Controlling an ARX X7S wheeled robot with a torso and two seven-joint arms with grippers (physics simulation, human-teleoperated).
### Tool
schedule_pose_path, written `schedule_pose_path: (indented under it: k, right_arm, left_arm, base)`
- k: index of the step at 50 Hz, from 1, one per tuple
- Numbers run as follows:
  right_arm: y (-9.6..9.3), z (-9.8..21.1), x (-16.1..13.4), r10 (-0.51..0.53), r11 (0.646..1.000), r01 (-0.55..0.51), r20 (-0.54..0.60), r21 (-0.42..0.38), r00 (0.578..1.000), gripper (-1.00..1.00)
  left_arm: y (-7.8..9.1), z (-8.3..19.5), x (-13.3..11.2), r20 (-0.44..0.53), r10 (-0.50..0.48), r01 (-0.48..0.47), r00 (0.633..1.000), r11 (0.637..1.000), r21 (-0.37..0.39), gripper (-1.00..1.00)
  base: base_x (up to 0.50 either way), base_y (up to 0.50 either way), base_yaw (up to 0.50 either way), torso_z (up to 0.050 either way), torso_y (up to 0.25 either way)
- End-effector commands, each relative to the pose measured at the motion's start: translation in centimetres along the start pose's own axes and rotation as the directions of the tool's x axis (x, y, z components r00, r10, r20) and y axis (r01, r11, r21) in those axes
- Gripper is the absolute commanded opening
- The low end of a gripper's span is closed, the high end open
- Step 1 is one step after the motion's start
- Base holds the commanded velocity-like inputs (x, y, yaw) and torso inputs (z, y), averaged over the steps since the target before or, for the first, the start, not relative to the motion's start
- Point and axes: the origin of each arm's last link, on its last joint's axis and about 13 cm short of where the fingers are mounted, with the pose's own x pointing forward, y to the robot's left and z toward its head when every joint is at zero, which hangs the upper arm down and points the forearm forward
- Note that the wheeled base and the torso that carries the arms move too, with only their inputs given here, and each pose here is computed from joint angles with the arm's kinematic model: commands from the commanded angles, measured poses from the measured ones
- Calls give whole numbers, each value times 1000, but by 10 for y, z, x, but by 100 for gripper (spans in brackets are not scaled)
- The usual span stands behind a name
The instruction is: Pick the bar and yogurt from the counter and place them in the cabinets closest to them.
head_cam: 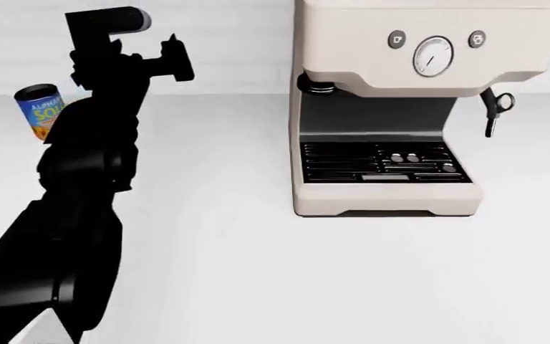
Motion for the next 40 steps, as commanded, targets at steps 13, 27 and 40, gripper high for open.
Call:
schedule_pose_path:
  k: [13,27,40]
  right_arm:
    - [-1,6,-3,-12,990,16,33,-138,999,-100]
    - [-1,8,-4,-7,991,13,46,-134,999,-100]
    - [-1,16,-7,-20,998,25,83,-60,996,-100]
  left_arm:
    - [-1,0,1,29,-47,47,999,999,-7,100]
    - [-1,-1,0,24,-45,44,999,999,10,100]
    - [-1,-1,0,22,-42,42,999,999,8,100]
  base:
    - [501,103,0,0,0]
    - [501,168,0,0,1]
    - [269,0,0,0,0]
